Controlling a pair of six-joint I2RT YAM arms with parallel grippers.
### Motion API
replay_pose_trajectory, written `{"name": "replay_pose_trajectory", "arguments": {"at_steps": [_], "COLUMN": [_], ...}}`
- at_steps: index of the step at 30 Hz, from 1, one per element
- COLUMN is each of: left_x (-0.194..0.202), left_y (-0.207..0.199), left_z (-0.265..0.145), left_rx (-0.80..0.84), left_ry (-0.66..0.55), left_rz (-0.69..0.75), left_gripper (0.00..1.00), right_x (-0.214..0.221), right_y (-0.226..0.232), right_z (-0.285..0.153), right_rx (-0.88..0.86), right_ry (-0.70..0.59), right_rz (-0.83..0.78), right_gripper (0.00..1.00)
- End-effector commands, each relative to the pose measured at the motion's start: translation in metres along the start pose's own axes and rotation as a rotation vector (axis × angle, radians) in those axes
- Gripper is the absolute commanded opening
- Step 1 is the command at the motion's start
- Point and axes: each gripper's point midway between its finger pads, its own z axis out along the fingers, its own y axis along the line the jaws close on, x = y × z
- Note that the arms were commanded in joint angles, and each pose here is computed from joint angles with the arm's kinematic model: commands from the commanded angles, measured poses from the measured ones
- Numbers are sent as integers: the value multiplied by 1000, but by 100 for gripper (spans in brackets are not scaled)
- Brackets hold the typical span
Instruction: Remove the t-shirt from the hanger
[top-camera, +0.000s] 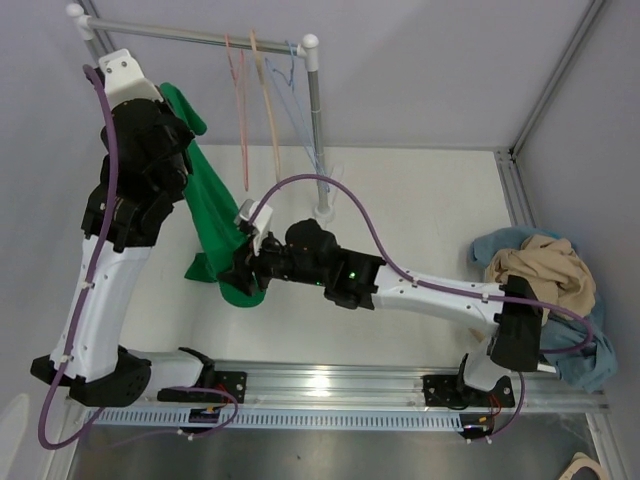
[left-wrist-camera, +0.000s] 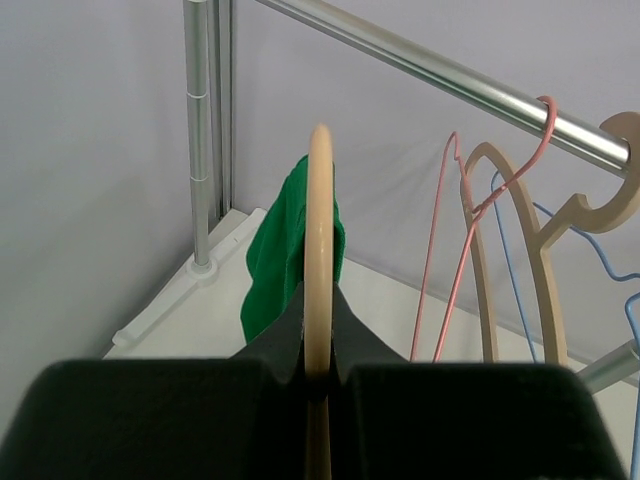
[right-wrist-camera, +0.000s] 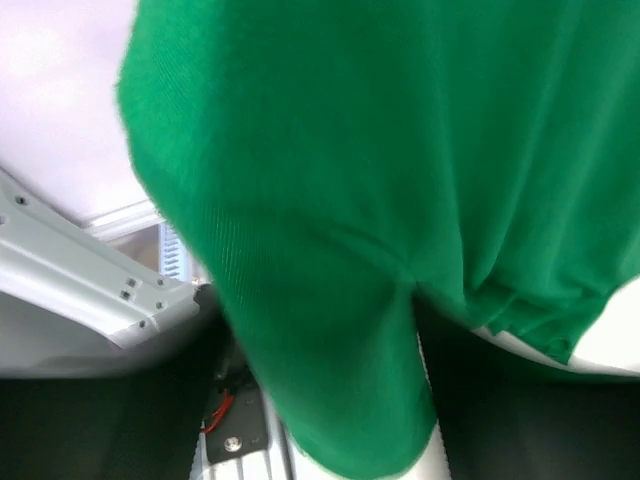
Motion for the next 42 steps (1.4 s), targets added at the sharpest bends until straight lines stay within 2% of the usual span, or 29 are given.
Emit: {"name": "replay_pose_trajectory", "arguments": {"at_steps": [1,2,3,6,7,8,9,10,12,13,15,18,19,21,23,24,27,28,29,30,32,34,35,38,39,41,42], "left_x": [-24,-18,-25,-33,-33,-39,-27,-38,-18,-35,-29,-36,-32,-18,13,16,41,40,58,55,69,68,64,49,41,35,34], "left_y": [-8,-14,-17,-25,-27,-27,-25,-26,-22,-22,-19,-22,-21,-22,-28,-25,-15,-11,-4,7,28,56,66,105,120,129,131], "left_z": [-1,5,5,21,28,33,52,57,84,83,94,87,76,59,22,6,-55,-70,-83,-103,-124,-146,-154,-176,-180,-182,-182], "left_rx": [22,25,33,30,33,38,12,32,-7,7,-4,30,55,93,190,209,306,339,355,391,379,354,350,300,268,239,231], "left_ry": [-56,-44,-57,-85,-84,-91,-62,-80,-25,-52,-30,-30,4,76,196,207,249,250,301,303,364,345,324,213,159,131,128], "left_rz": [-49,-36,-45,-19,-20,-38,-21,-50,-20,-66,-70,-98,-95,-122,-90,-70,-33,-43,-21,-40,-13,-33,-44,-83,-85,-81,-75], "left_gripper": [1,1,1,1,1,1,1,1,1,1,1,1,1,1,1,1,1,1,1,1,1,1,1,1,1,1,1], "right_x": [-39,-31,-27,-13,12,18,14,38,52,65,102,136,143,125,105,78,42,38,44,31,51,56,76,94,125,129,155], "right_y": [15,13,11,16,25,26,35,43,68,75,87,74,67,38,16,-5,-38,-48,-58,-65,-91,-112,-122,-138,-146,-149,-154], "right_z": [15,21,22,9,3,-4,-18,-25,-40,-44,-49,-42,-37,-22,-12,-6,5,7,14,19,27,34,42,59,67,80,89], "right_rx": [-67,-60,-51,-35,-35,-3,-6,-12,-7,-5,3,63,86,146,171,202,262,288,306,316,364,400,413,412,428,426,434], "right_ry": [-108,-87,-75,-37,9,15,-2,44,63,87,145,198,211,179,150,106,70,71,92,71,130,135,167,198,264,283,331], "right_rz": [13,22,30,45,47,46,51,55,56,55,62,106,98,101,96,99,52,43,38,32,39,64,75,124,143,152,154], "right_gripper": [46,25,0,0,0,0,0,0,0,0,0,0,0,0,0,0,0,0,0,0,0,0,0,2,4,6,8]}}
